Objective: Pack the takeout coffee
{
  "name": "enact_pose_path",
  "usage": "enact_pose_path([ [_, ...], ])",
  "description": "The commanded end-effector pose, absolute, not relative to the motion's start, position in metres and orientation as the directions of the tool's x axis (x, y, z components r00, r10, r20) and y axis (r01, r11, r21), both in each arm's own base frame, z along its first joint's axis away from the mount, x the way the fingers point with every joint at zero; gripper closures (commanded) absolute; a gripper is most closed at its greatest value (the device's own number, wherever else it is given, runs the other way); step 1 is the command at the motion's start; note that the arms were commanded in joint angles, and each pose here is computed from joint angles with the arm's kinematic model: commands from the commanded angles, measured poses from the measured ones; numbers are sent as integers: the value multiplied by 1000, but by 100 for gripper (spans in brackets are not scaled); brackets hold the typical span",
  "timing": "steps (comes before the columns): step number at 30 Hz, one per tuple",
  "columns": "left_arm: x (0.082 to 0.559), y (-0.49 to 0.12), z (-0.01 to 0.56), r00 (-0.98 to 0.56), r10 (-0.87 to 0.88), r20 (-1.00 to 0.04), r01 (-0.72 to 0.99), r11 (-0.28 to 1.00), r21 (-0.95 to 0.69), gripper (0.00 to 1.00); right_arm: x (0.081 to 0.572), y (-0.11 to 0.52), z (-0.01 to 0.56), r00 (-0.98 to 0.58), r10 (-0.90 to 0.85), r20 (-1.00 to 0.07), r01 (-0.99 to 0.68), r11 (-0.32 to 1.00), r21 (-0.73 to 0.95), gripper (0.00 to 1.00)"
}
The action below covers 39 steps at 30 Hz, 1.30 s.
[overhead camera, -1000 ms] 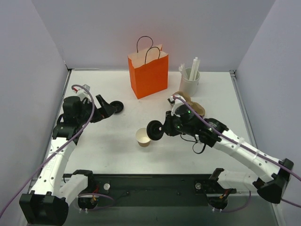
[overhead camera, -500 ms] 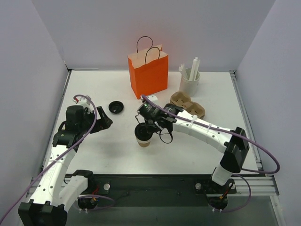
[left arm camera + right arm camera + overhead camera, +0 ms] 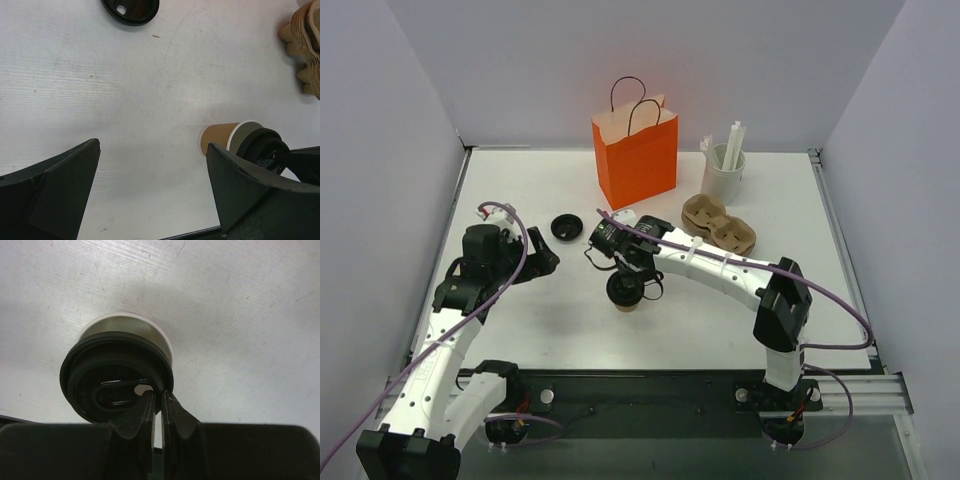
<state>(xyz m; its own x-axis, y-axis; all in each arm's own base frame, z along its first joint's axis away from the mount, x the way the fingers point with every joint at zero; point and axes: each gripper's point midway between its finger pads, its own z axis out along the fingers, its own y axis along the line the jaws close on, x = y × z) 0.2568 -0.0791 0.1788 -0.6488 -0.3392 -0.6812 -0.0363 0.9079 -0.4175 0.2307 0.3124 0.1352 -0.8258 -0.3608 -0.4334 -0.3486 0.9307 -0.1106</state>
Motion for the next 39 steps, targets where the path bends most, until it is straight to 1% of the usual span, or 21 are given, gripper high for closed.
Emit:
enact_pose_path([
  [1,258,-78,188,-626,-330,-707,-27,914,-404,3,230,301,142,-818,-407,-405,-356,913,-199,100],
  [10,257,-77,188,-625,-327,-709,-35,919,-393,3,235,308,135,-822,-427,-376,-370,903,-217,100],
  [19,255,-79,188,-629,-316,-711,-26,922,-387,3,237,302,126,-836,-433,-336,-357,896,-264,100],
  [30,254,-83,189,-630,-314,-711,-16,920,-393,3,238,299,121,-847,-426,-319,-345,896,-281,99],
  [31,253,-85,188,-634,-311,-708,-10,919,-395,3,238,300,121,-848,-421,-322,-342,898,-276,92],
  [33,252,-90,188,-640,-311,-703,5,913,-408,4,238,301,124,-852,-408,-328,-332,906,-265,87],
  [34,252,-93,190,-641,-307,-703,19,910,-415,5,237,304,129,-851,-398,-342,-327,912,-246,79],
  [37,249,-110,188,-671,-275,-689,88,893,-442,10,237,310,141,-851,-373,-370,-324,927,-188,70],
  [39,243,-126,188,-690,-240,-682,144,879,-455,12,236,310,147,-854,-356,-379,-317,934,-164,68],
])
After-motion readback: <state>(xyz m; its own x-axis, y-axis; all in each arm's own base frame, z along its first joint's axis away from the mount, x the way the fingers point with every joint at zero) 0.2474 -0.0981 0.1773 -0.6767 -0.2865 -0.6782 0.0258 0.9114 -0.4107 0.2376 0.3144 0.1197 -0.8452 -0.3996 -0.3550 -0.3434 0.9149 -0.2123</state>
